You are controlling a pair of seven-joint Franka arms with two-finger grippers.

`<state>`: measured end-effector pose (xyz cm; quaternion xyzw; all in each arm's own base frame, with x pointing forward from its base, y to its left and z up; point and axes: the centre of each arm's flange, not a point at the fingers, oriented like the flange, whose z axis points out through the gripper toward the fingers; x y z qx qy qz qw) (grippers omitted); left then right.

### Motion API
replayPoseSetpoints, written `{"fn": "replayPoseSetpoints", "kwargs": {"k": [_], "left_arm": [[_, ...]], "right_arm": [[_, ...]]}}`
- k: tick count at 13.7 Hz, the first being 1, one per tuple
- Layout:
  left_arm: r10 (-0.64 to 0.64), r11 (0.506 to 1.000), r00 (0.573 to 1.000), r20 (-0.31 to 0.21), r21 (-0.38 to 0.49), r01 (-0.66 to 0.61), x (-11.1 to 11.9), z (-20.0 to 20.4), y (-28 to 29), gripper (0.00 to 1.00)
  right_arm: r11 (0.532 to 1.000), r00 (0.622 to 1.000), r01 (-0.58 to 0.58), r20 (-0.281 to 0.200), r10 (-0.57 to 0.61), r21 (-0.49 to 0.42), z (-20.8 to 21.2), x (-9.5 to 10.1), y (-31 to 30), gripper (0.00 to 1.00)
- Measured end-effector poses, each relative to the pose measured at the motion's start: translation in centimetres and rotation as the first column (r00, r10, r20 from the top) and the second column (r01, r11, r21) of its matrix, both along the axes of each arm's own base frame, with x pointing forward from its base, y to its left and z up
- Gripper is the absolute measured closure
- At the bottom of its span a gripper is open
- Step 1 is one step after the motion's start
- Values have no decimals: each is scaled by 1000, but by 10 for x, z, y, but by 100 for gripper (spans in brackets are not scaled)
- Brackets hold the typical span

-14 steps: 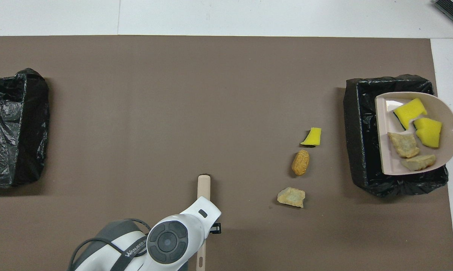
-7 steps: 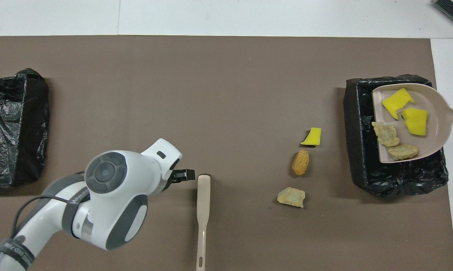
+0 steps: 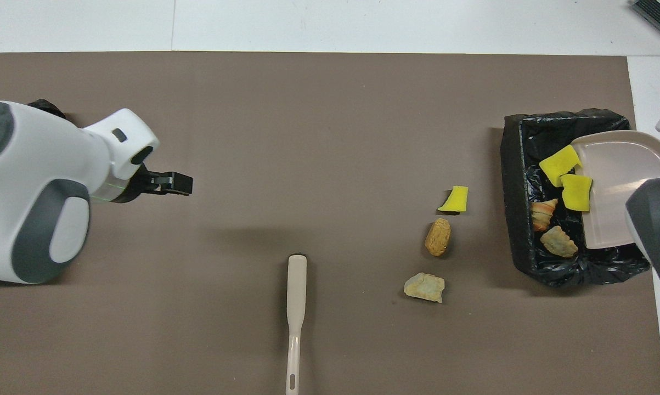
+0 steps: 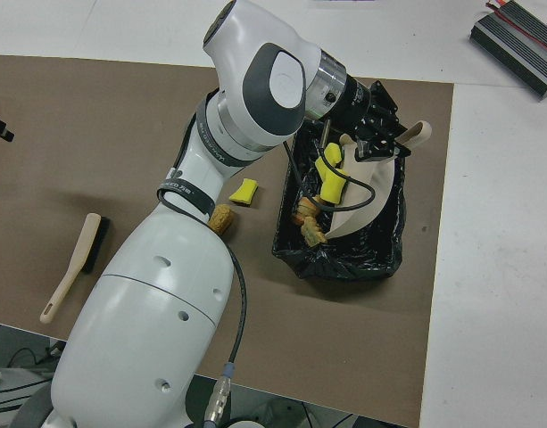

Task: Sweep and dump trash in bin
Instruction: 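Carry the dustpan to the bin with the right gripper and tip it, then bring the empty dustpan back and set it down with the right gripper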

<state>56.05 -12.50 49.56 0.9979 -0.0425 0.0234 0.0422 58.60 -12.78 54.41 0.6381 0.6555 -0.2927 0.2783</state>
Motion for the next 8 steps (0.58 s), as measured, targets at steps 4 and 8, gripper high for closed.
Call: {"fn": "replayPoseSetpoints", "kwargs": {"k": [4,8], "left_arm": [[69,998,997,33,0,-69,17,57,79,0],[58,998,998,-1,22,-58,6,114,115,0]], "right_arm": [[995,1000,-19,10,20,-94,27,-6,10,69],[998,992,15,127,-6,-68,52,-5,30,69]]}}
